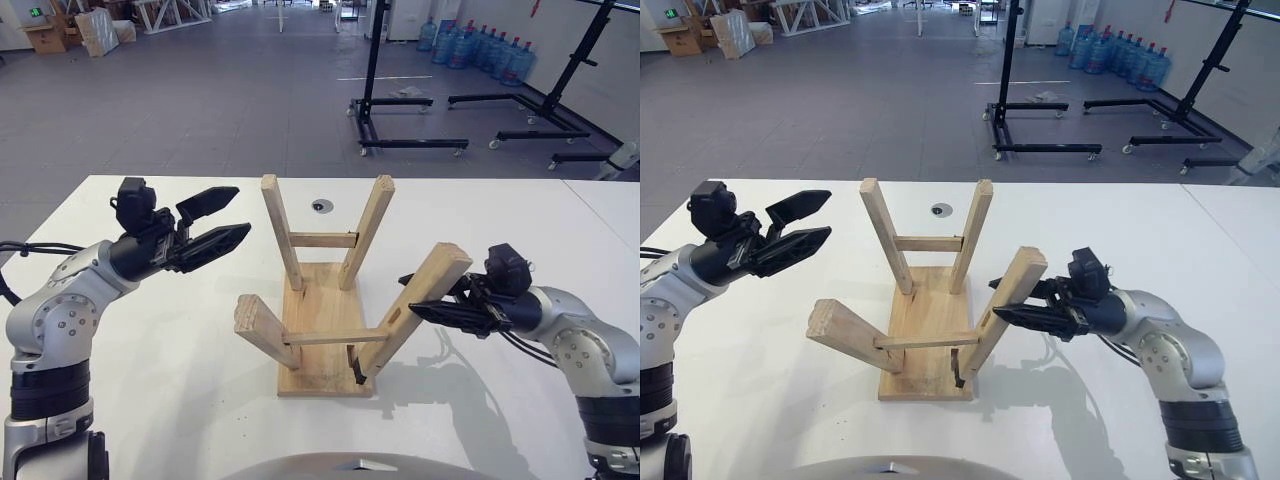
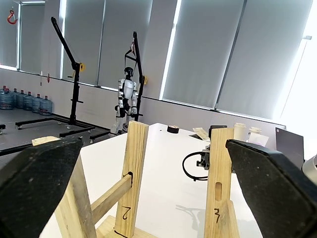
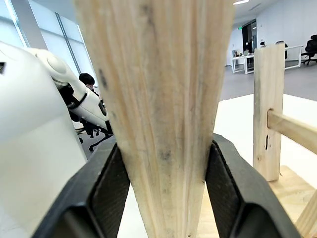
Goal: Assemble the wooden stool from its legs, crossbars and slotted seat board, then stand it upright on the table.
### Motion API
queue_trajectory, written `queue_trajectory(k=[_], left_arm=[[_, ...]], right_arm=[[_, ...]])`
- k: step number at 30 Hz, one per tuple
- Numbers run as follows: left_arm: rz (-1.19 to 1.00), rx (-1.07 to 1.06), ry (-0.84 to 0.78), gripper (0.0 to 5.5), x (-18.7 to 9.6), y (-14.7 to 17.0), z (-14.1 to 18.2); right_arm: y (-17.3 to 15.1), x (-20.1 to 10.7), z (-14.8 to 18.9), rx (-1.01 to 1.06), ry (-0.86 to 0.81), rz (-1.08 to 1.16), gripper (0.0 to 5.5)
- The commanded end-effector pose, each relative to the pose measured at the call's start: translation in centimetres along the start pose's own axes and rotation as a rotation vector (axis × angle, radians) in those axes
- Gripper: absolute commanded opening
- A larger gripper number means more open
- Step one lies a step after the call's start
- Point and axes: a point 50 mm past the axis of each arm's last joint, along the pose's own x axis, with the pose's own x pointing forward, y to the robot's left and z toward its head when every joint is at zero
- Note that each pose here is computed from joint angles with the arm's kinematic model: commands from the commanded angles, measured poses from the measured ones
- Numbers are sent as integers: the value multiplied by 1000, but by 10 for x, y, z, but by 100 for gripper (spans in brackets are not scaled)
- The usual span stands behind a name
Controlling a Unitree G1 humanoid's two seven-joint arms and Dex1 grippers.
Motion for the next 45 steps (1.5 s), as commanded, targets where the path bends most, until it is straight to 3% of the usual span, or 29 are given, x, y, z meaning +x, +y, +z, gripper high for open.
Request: queue_trajectory(k=[1,13,45], left_arm=[[3,2,34,527,0,1,2],[5,-9,43,527,-3,-1,-2],[6,-16,59,527,3,-4,-14]], right_arm=[[-2,-4,-10,-43,38,-42,205],[3,3,-9,-277,155,-65,205],[2,18,-17,-336,183,-35,205]])
